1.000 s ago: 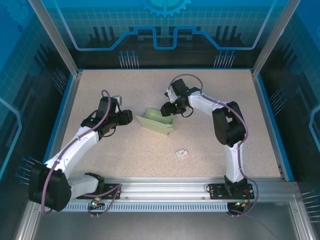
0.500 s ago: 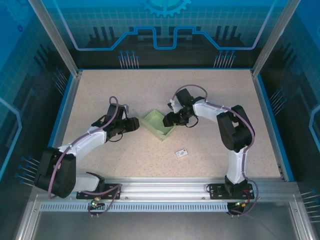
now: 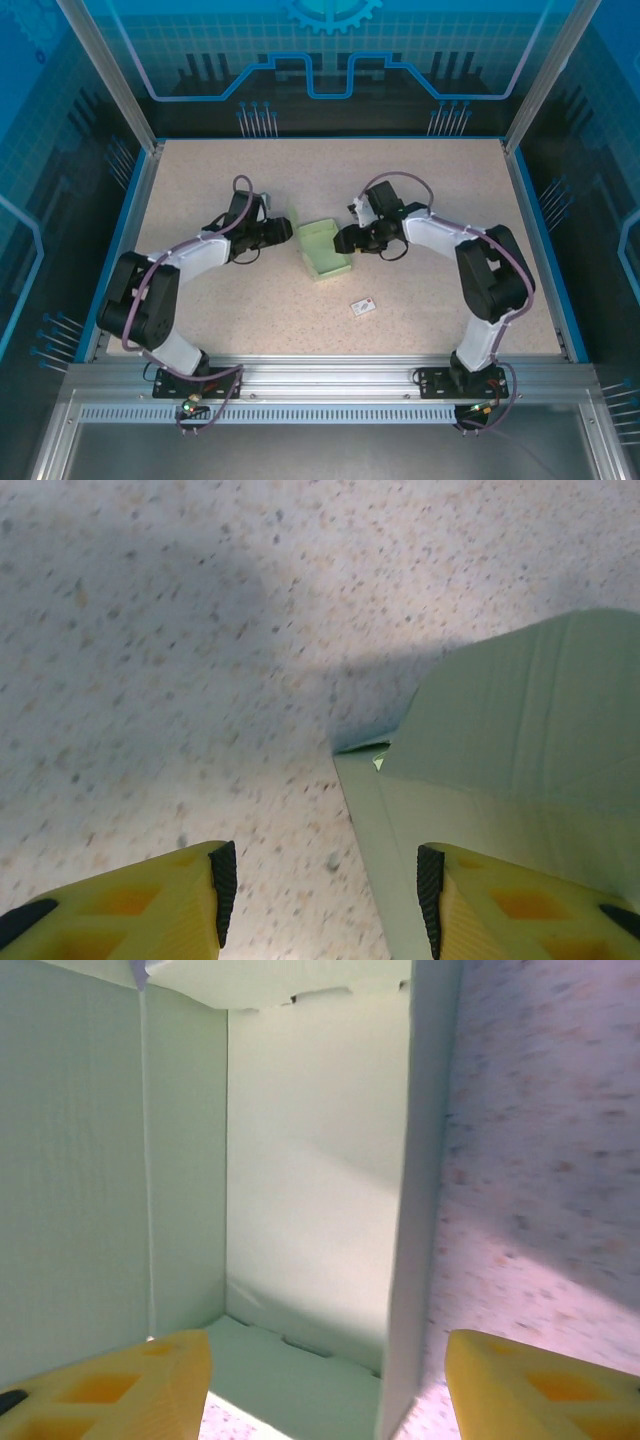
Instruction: Fold the paper box
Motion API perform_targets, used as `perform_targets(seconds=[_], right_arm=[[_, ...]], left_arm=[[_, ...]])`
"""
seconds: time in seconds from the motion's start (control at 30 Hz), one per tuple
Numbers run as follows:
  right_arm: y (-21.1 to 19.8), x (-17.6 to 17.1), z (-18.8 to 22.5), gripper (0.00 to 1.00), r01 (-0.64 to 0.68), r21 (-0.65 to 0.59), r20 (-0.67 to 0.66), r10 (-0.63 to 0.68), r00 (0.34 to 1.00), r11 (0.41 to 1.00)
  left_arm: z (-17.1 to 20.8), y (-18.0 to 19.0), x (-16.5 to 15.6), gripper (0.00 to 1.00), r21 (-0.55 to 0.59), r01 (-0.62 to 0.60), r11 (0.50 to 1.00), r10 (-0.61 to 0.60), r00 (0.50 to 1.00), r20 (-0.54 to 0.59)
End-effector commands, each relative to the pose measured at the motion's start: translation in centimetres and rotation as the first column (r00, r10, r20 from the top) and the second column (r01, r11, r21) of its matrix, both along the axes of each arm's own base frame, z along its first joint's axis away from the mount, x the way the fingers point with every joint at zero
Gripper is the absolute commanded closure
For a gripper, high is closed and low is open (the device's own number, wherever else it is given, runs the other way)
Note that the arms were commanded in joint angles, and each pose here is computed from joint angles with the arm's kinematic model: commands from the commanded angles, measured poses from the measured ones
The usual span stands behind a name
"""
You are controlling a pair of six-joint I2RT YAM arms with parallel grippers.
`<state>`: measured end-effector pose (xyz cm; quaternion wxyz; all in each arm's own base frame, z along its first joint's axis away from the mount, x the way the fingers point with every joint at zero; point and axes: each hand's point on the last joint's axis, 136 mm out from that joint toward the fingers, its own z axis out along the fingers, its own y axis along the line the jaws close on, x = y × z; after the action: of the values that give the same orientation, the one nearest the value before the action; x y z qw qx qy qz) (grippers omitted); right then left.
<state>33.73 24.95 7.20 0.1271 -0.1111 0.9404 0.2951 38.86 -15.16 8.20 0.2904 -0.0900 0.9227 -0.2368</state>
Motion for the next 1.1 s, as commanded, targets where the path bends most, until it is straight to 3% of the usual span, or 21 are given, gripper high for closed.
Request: perform_targets(seconds=[0.0,0.3,0.5,0.6,0.77,1.07], right_arm=[[-2.8,-0.3,0.9,0.36,0.062,-0.122,0.065,-0.055,0.996,0.991],[-5.4,-6.0,0.3,0.34,0.028,-0.412,0.105,0.017,0.994,0.911],[-5.1,-9.7,-0.5,0.27,-0.049,-0.488,0.08,0.101,0.992,0.872],[-5.1,-11.0,-1.2,0.22,-0.088,-0.529,0.058,0.14,0.988,0.844],[-3.3,-13.3,-2.7,0.12,-0.162,-0.499,-0.002,0.186,0.983,0.851],[-3.6,-14.4,-5.0,0.11,-0.193,-0.563,-0.062,0.191,0.98,0.804]], left_arm=[[1.0,-1.7,1.8,0.47,-0.046,0.04,0.998,-0.039,0.999,0.028],[1.3,-4.5,5.2,0.47,-0.074,0.112,0.991,-0.111,0.994,0.026],[3.7,-2.7,6.7,0.46,-0.033,0.081,0.996,-0.079,0.994,0.075],[5.0,-1.3,6.2,0.45,-0.013,0.055,0.998,-0.053,0.994,0.1],[6.5,0.4,4.5,0.43,0.002,0.021,1.0,-0.021,0.991,0.129],[7.6,1.3,2.4,0.42,0.02,0.013,1.0,-0.016,0.988,0.151]])
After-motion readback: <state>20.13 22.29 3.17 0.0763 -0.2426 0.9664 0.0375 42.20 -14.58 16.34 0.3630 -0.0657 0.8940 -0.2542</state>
